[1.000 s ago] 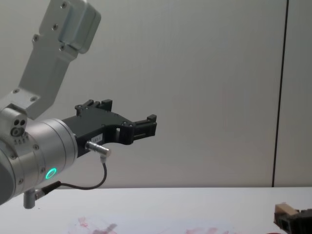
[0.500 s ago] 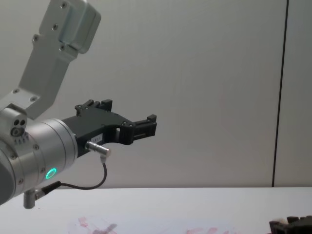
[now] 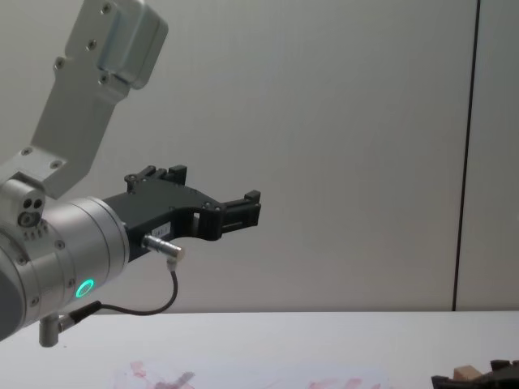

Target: Use the one hand to pick up the stamp and affix it onto the A4 paper.

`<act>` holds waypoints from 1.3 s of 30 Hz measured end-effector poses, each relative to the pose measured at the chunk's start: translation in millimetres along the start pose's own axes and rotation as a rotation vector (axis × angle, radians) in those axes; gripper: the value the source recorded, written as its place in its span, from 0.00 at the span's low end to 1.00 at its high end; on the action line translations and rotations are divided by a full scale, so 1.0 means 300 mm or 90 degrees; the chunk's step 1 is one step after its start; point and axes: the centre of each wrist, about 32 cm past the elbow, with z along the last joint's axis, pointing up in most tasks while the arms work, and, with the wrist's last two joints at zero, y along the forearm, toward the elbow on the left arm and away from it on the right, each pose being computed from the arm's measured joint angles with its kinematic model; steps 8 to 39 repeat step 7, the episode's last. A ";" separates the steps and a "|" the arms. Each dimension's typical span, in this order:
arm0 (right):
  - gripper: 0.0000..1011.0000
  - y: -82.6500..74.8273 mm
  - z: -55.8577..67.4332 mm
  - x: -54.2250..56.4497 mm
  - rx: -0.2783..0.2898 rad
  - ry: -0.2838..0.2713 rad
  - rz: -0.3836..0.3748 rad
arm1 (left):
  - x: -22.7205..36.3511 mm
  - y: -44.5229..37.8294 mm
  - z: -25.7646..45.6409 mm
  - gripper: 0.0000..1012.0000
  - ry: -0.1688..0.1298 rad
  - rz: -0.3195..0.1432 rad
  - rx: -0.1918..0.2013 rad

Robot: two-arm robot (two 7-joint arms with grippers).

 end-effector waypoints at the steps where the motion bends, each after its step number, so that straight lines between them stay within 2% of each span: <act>1: 0.82 0.000 0.000 0.000 0.000 0.000 0.000 | 0.000 0.000 0.000 0.99 0.000 0.000 0.000; 2: 0.87 0.000 -0.001 0.000 0.000 0.000 0.000 | 0.000 0.000 0.000 0.99 0.000 0.000 0.000; 3: 0.87 0.000 -0.001 0.000 0.000 0.000 0.000 | 0.000 0.000 0.000 0.99 0.000 0.000 0.000; 7: 0.98 0.001 -0.001 -0.001 -0.001 -0.001 0.000 | 0.000 0.000 0.000 0.99 0.000 0.000 0.000; 39: 0.98 0.001 -0.001 -0.001 -0.001 -0.001 0.000 | 0.000 0.000 0.000 0.99 0.000 0.000 0.000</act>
